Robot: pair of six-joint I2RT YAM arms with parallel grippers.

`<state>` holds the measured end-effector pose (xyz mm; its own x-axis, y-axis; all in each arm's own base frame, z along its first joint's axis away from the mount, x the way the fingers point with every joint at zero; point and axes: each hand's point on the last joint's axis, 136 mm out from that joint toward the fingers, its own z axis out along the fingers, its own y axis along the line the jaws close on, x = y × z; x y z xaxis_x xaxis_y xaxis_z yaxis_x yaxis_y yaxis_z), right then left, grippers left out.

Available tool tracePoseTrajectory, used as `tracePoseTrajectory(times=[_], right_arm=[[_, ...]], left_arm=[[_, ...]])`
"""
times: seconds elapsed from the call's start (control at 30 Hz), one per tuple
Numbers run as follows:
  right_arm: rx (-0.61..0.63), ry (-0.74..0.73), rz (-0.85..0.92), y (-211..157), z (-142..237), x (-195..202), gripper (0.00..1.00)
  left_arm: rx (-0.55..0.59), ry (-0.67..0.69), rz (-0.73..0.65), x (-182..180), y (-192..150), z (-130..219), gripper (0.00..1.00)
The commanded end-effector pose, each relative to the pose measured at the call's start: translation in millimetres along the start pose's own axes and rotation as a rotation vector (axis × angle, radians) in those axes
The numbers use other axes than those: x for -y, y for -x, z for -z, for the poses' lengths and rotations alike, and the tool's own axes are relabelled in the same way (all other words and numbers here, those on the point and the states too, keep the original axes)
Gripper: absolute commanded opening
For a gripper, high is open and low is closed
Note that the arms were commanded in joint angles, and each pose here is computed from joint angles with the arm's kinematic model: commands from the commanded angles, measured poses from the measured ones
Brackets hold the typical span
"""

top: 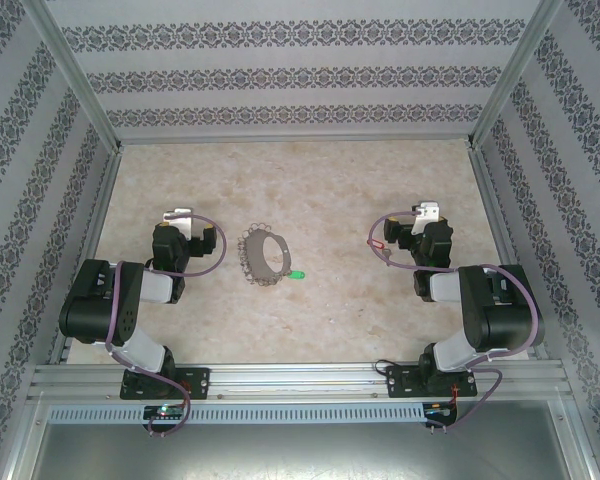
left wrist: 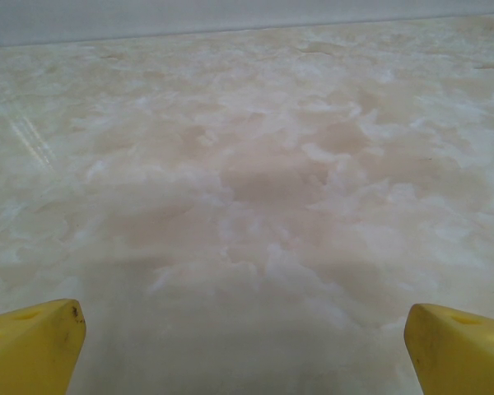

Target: Put the keys on the keyring

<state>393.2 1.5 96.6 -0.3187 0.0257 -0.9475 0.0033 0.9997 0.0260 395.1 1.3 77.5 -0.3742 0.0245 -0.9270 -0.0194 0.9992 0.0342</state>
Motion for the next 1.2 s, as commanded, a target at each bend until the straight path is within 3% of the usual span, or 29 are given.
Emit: tracePoseTrajectory(times=[0.0, 0.5, 0.63, 0.77, 0.9, 1.0, 1.07, 1.17], right_arm=[[0.03, -0.02, -0.005, 10.7, -2.6, 1.0, 0.98], [0.035, -0.028, 0.003, 11.8, -1.7, 0.8, 0.98], [0.018, -0.026, 0.024, 22.4, 1.0, -3.6, 0.98], [0.001, -0.003, 0.13, 47.6, 15.6, -28.5, 0.98], [-0.044, 0.014, 0.074, 84.0, 41.9, -57.4, 0.98], [-0.154, -0.007, -0.043, 96.5, 61.3, -68.4, 0.98], [-0.246, 0.074, -0.076, 97.8, 71.4, -88.4, 0.98], [-0.379, 0.345, -0.166, 95.0, 91.0, -139.1, 0.98]], left_arm=[[0.026, 0.0, 0.015, -4.6, 10.5, -2.3, 1.0], [0.024, 0.004, 0.019, -5.6, 10.1, -2.1, 1.0], [0.019, -0.042, 0.003, 1.6, 27.3, 5.7, 1.0], [0.032, -0.126, 0.013, 14.5, 67.1, 37.0, 1.0], [0.02, -0.257, 0.118, 34.8, 113.0, 73.4, 1.0], [-0.018, -0.333, 0.291, 47.0, 137.9, 91.8, 1.0], [-0.086, -0.34, 0.401, 49.5, 144.7, 98.4, 1.0], [-0.158, -0.405, 0.519, 62.1, 147.1, 105.4, 1.0]])
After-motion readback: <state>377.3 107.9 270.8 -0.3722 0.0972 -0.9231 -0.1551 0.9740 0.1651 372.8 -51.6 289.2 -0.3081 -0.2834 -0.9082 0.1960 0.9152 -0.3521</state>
